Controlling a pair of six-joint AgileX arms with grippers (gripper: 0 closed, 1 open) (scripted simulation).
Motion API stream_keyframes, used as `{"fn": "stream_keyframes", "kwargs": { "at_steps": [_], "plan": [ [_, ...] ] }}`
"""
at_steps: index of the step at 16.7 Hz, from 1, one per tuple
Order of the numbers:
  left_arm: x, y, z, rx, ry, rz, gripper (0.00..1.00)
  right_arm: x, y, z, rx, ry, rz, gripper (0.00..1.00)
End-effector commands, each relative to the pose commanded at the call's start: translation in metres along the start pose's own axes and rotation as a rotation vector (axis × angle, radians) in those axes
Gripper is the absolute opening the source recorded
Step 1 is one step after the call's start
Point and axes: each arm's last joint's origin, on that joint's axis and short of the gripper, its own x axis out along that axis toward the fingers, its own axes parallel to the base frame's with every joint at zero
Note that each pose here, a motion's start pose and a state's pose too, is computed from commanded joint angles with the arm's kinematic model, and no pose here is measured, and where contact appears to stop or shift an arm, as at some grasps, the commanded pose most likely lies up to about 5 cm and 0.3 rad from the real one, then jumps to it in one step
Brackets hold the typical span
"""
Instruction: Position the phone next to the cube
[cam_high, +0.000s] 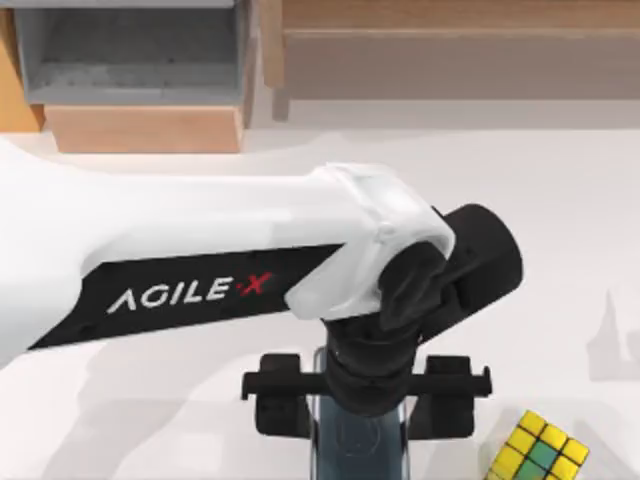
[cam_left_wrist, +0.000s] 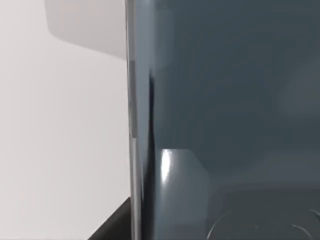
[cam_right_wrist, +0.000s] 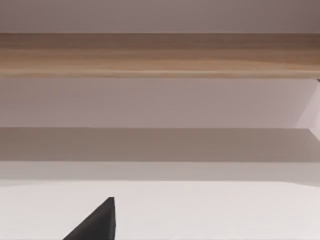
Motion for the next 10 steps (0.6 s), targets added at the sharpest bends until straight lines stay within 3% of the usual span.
{"fn": "stream_keyframes", "kwargs": {
  "at_steps": [10],
  "plan": [
    [0.0011,-0.0055,-0.0115,-0.018,-0.006,0.006,0.00,0.0000,0.0000,0.0000,0.000,0.000,0.000,1.00]
  ]
}}
